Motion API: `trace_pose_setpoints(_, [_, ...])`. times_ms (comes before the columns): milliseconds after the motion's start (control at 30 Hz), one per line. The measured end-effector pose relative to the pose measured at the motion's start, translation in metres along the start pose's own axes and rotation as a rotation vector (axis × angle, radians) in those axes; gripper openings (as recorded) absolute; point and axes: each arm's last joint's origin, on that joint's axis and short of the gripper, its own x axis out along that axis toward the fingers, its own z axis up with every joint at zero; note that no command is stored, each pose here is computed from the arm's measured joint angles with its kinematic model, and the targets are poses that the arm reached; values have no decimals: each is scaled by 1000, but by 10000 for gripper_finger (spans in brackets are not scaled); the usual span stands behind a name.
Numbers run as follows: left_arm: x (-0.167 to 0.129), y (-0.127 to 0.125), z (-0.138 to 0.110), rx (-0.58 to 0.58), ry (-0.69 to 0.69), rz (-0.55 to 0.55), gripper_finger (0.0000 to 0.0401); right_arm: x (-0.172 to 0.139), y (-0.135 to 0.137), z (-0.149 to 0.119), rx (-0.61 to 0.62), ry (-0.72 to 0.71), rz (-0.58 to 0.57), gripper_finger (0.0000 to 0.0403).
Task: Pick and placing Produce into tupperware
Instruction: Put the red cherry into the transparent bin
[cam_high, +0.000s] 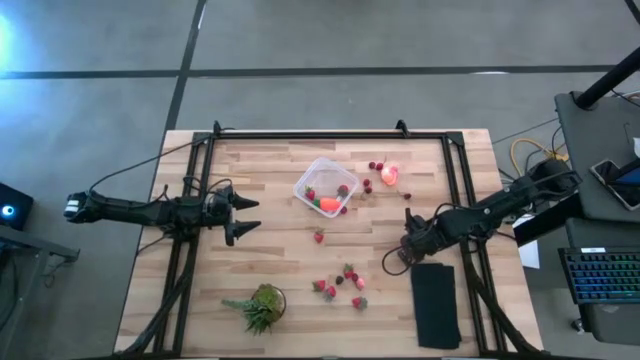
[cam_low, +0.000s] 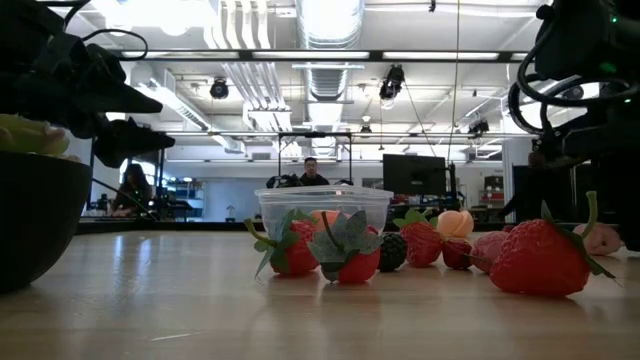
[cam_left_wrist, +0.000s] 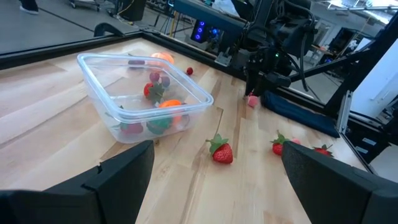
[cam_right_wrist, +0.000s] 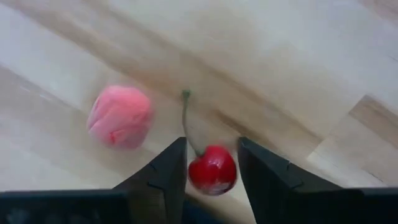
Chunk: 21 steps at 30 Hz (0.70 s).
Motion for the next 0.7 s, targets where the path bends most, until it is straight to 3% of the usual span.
trace_pose_setpoints(700, [0, 0, 0, 0, 0, 0, 338, -5, 6, -1, 17, 47, 34, 114])
